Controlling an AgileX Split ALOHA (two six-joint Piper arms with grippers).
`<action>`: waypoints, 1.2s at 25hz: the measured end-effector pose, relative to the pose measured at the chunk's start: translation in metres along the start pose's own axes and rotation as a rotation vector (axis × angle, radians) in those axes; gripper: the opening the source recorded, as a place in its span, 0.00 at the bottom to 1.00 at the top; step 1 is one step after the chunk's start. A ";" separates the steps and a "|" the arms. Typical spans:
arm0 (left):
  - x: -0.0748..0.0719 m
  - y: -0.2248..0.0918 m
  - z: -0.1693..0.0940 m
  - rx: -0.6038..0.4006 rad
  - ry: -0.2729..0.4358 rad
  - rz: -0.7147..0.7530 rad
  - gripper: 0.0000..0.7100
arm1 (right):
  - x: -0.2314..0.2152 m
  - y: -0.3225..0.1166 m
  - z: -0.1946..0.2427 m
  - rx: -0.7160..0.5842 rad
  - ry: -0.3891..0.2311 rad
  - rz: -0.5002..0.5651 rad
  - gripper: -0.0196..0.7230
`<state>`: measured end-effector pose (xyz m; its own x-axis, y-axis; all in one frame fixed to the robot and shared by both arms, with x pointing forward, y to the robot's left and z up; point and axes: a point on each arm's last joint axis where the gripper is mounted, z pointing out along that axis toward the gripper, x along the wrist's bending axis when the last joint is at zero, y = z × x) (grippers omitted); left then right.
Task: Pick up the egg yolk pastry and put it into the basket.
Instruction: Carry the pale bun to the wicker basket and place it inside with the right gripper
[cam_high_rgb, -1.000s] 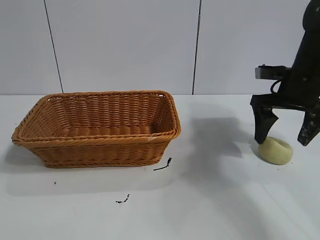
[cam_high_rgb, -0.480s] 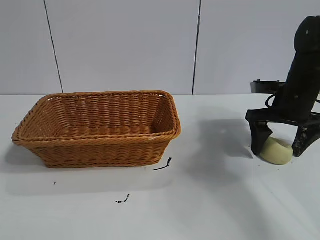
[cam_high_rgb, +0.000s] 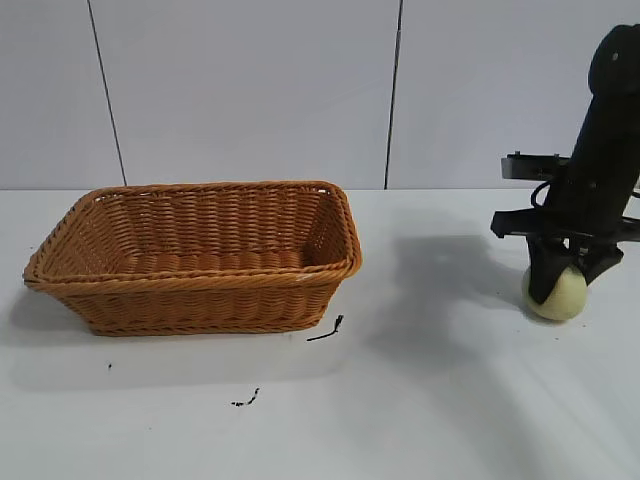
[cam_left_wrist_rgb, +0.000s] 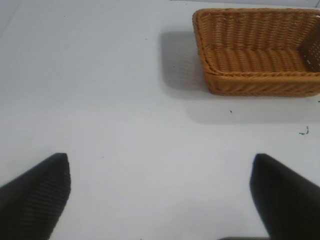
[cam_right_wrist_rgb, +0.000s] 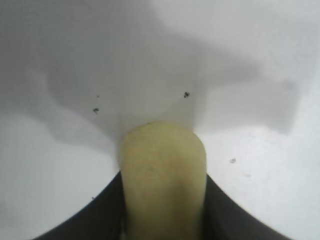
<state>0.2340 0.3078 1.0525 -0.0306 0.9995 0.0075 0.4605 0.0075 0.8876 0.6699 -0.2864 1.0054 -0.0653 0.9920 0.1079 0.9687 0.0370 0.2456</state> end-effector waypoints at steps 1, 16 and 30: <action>0.000 0.000 0.000 0.000 0.000 0.000 0.98 | 0.006 0.004 -0.012 -0.016 -0.001 -0.018 0.30; 0.000 0.000 0.000 0.000 0.000 0.000 0.98 | 0.157 0.032 -0.039 -0.146 0.052 -0.289 0.29; 0.000 0.000 0.000 0.000 0.000 0.000 0.98 | 0.288 0.007 0.061 -0.187 0.158 -0.506 0.29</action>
<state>0.2340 0.3078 1.0525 -0.0306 0.9995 0.0075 0.4605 0.0075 0.8876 0.6729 0.0066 0.9794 -0.5602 0.8253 0.0715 0.7490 0.4677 0.4693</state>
